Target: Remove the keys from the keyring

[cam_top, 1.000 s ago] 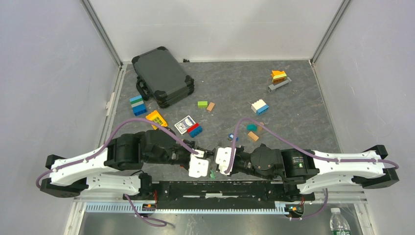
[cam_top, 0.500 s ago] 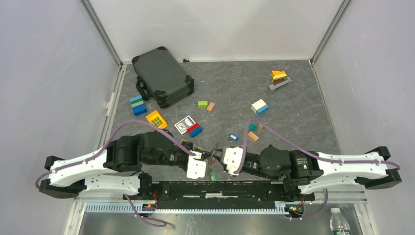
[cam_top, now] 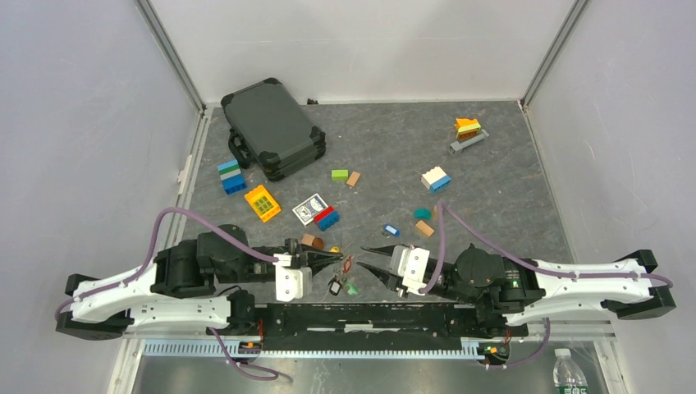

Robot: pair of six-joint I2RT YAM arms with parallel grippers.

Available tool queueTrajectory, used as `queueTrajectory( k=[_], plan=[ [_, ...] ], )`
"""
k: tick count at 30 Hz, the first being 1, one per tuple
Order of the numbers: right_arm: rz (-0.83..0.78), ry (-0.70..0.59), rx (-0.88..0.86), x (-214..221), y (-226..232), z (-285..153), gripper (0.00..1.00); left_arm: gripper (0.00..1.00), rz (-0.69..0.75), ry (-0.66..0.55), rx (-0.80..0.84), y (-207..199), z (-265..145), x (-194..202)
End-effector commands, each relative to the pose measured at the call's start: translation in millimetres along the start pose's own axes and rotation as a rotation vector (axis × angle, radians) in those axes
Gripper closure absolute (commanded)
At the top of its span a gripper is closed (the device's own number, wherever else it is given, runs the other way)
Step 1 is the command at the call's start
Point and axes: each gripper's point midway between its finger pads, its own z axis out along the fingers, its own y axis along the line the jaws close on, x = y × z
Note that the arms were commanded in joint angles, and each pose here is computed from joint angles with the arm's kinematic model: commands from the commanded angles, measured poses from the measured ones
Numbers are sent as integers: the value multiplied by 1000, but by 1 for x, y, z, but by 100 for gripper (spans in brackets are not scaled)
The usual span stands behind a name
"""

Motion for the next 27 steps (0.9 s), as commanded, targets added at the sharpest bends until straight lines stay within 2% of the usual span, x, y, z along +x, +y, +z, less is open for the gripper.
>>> queueTrajectory(
  k=[1,7,20,27],
  plan=[
    [36,-102,-16,-23,3,6,63,98,-38,-119,-19,6,3,-28],
    [52,-141,-41,-29,9,8,62,98,-38,-135,-3,4,5,-33],
    [53,-119,-34,-23,10,12,68,98,-34,-175,7,3,4,-41],
    [51,-115,-35,-22,11,12,87,98,-33,-183,2,3,2,-41]
  ],
)
